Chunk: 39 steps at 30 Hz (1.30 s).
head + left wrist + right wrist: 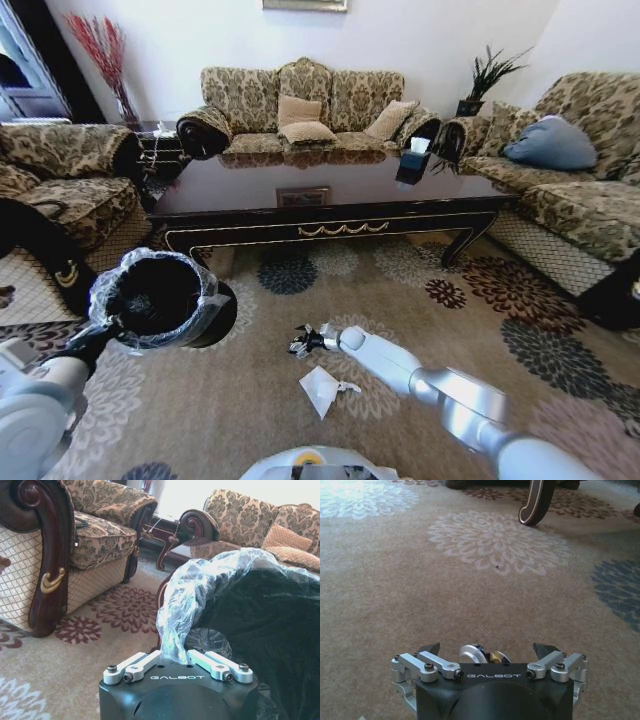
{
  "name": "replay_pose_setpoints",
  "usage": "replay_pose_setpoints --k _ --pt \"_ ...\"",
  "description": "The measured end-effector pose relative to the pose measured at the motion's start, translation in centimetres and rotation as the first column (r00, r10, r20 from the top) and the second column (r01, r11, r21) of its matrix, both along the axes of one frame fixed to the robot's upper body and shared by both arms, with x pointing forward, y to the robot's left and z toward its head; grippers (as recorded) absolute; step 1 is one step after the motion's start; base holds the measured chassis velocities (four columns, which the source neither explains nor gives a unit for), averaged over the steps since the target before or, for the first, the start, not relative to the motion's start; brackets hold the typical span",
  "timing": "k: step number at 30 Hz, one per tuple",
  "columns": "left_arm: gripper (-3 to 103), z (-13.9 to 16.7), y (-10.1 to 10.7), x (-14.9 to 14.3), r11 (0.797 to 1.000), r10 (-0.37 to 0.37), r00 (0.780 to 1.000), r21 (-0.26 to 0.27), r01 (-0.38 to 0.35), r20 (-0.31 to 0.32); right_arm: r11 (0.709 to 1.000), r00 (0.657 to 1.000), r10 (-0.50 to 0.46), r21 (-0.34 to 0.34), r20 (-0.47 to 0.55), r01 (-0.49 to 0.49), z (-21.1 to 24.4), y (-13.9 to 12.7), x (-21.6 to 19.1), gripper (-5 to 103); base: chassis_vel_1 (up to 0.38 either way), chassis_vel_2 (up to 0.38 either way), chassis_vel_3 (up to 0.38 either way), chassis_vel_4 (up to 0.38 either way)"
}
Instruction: Move to the front of the table and pick up the trash from the floor, then place it into the trash bin.
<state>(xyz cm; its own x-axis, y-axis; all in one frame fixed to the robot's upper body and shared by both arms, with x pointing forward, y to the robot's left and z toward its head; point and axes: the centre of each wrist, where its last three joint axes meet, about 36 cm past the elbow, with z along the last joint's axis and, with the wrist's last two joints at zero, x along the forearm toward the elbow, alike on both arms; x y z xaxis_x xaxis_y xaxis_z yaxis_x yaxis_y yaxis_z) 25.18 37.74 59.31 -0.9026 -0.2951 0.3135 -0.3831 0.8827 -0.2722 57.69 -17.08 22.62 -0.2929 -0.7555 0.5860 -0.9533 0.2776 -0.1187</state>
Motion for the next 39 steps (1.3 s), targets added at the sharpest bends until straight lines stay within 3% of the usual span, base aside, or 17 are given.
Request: replay_pose_setpoints --k 8,17,39 --pt "2 0.1 -0.3 -0.4 1.000 -0.001 1.000 -0.003 0.001 0.001 0.995 0.998 0.061 -0.074 -0.012 -0.062 0.4 -0.7 0.9 100 0.000 0.000 0.000 0.000" --pt "2 0.3 -0.7 -0.7 1.000 -0.006 1.000 -0.005 0.006 0.000 0.993 0.999 -0.012 -0.114 0.039 0.016 -0.1 -0.4 0.9 100 0.000 0.000 0.000 0.000" --pt "2 0.2 -1.0 -1.0 1.000 -0.001 1.000 -0.001 0.001 -0.005 0.990 1.000 -0.019 -0.138 0.022 0.022 -1.9 0.4 -0.2 100 0.000 0.000 0.000 0.000"
